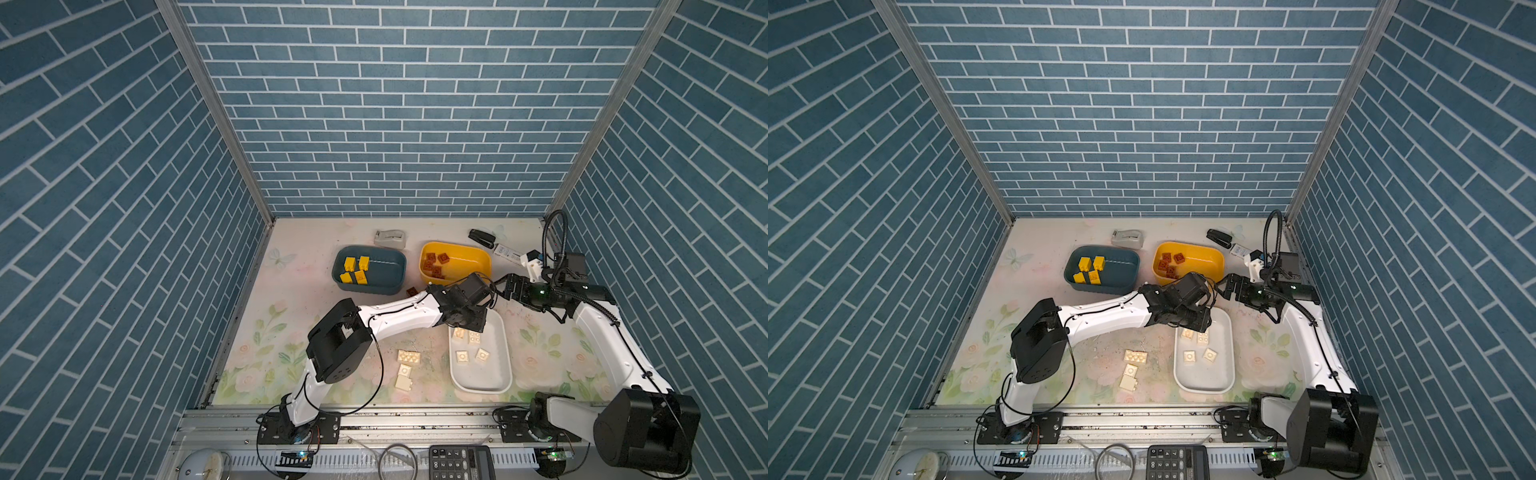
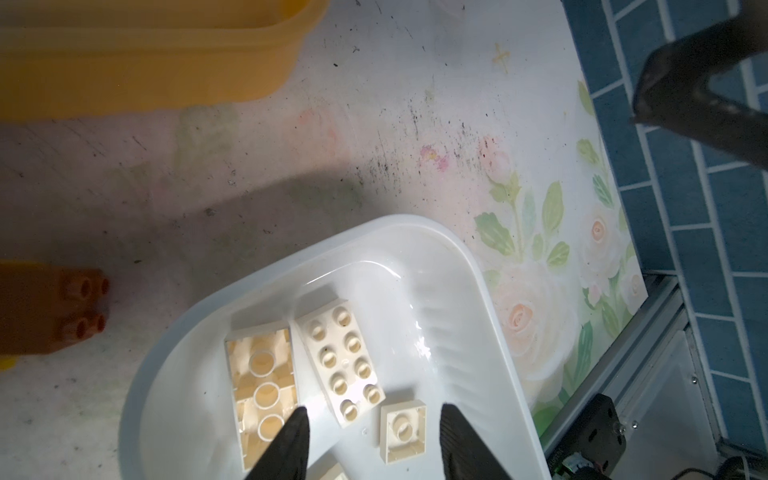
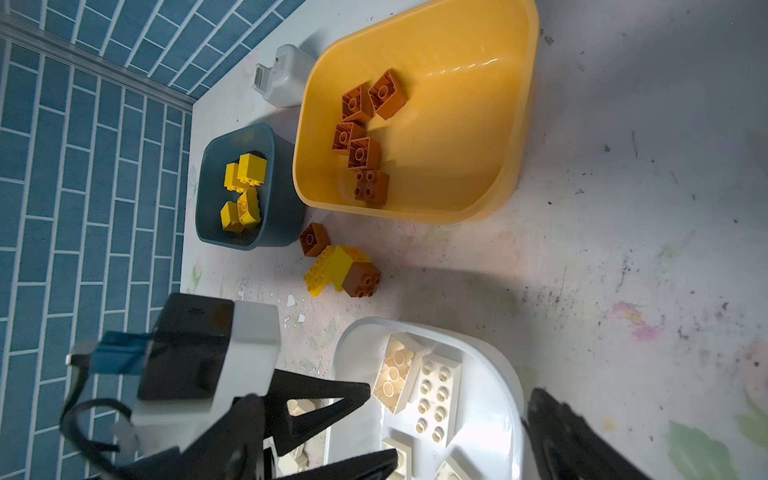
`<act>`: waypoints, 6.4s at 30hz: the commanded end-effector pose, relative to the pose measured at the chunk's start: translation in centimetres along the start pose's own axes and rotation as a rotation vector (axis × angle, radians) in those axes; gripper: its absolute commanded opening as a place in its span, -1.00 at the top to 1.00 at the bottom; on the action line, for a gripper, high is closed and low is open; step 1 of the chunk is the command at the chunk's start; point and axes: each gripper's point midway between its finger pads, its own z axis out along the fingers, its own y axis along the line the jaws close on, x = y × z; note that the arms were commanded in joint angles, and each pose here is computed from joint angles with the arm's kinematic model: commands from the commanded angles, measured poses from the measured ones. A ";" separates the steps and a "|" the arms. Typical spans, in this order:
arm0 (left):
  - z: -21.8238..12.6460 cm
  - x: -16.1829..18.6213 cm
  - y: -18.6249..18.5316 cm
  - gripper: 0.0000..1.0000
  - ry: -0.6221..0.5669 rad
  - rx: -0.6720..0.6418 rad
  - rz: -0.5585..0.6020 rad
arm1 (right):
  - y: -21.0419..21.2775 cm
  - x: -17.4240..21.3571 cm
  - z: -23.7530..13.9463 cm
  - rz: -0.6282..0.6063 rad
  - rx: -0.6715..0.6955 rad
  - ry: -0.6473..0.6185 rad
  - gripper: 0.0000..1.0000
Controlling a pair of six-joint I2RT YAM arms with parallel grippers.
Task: Sort the legos into containers by color
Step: 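Lower the white brick into the white tray and open the left gripper, then move the left gripper to the white bricks near the table edge, then lower the left gripper onto a white brick and grasp it, then carry the white brick into the white tray and open the left gripper, then return the left gripper to the table edge and grasp another white brick, then carry the white brick over the white tray and open the left gripper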
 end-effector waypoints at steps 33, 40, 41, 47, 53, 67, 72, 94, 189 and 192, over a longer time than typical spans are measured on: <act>-7.5 14.5 12.9 -0.44 0.451 -0.140 0.813 | 5.0 6.4 -0.5 -0.012 -0.189 0.084 -0.98; -5.3 14.1 14.0 -0.37 0.430 -0.185 0.815 | 4.8 6.7 -0.3 -0.012 -0.183 0.099 -0.97; -5.1 14.0 14.1 -0.35 0.428 -0.190 0.812 | 4.7 6.7 -0.3 -0.013 -0.183 0.100 -0.97; -4.3 13.6 15.1 -0.16 0.434 -0.212 0.789 | 4.7 6.8 -0.3 -0.018 -0.179 0.106 -0.97; -4.7 14.7 16.5 -0.12 0.500 -0.236 0.795 | 4.6 6.9 -0.2 -0.017 -0.177 0.110 -0.97; -5.7 14.4 17.4 0.28 0.529 -0.224 0.711 | 4.4 6.6 0.3 -0.021 -0.178 0.120 -0.97; -6.6 12.7 16.4 0.37 0.486 -0.210 0.686 | 4.4 6.5 0.1 -0.038 -0.168 0.124 -0.98; -6.4 5.1 -2.4 0.37 0.237 0.165 0.463 | 1.8 3.2 -1.9 -0.040 -0.051 0.010 -0.97; -7.3 18.3 14.6 0.42 0.411 -0.335 -0.019 | 5.0 8.3 -0.8 -0.003 -0.197 0.136 -0.98; -8.2 16.1 13.2 0.41 0.378 -0.312 0.021 | 4.9 8.1 -0.7 -0.013 -0.188 0.135 -0.97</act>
